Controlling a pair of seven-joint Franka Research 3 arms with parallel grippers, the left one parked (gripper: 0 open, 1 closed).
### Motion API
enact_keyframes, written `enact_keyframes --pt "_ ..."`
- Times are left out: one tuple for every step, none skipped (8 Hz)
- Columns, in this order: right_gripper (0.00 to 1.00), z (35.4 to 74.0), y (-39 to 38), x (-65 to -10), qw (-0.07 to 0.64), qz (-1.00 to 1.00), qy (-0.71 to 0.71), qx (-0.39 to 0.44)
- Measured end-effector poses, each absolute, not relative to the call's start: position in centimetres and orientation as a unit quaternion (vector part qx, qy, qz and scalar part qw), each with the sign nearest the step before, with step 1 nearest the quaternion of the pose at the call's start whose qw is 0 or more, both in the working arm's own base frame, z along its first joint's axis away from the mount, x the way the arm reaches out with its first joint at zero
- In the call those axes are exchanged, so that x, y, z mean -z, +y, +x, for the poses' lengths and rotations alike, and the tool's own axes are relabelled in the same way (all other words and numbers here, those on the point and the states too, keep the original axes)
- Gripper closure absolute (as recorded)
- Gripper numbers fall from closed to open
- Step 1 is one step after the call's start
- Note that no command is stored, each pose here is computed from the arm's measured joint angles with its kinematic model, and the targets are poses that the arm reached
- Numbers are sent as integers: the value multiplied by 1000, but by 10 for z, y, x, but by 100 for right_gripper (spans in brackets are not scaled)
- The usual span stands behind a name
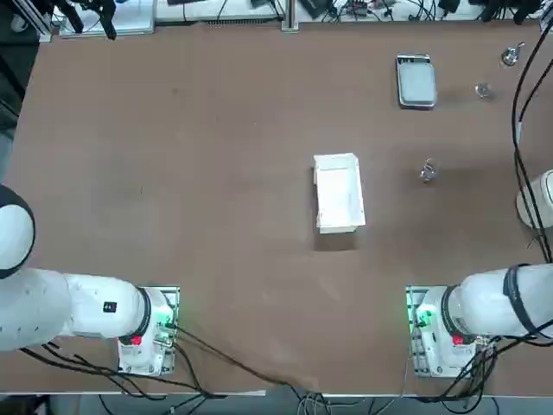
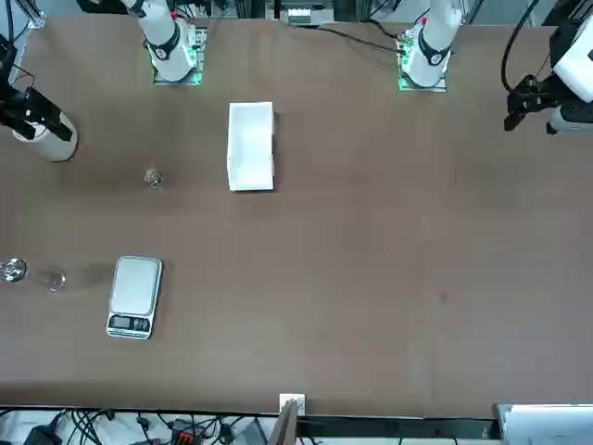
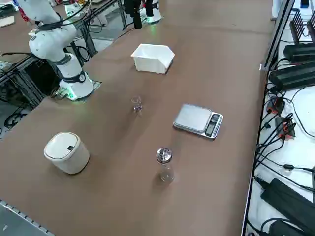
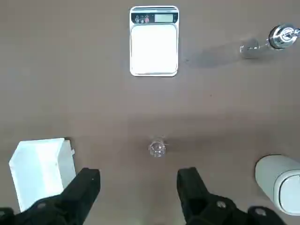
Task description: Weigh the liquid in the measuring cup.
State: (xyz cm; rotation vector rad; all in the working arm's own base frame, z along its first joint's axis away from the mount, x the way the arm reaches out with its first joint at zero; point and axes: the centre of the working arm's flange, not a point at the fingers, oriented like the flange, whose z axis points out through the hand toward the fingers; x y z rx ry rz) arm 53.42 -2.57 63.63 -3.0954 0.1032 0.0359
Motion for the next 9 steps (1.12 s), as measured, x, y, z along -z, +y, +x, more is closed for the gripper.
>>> enact_keyframes --pt "0 534 -26 -636 22 -999 33 -12" --pt "0 534 -26 -636 22 -999 33 -12" --pt "0 534 -25 -636 22 -999 33 -12" --pt "0 534 -26 -636 22 -999 33 -12" --pt "0 534 -26 -636 22 -999 33 -12" --pt "0 534 -26 -636 20 -999 33 -13" --pt "0 534 -26 -635 19 -999 33 -14" --pt "0 534 -26 -635 19 -999 33 -15" --pt "0 534 -26 -635 19 -999 33 -15"
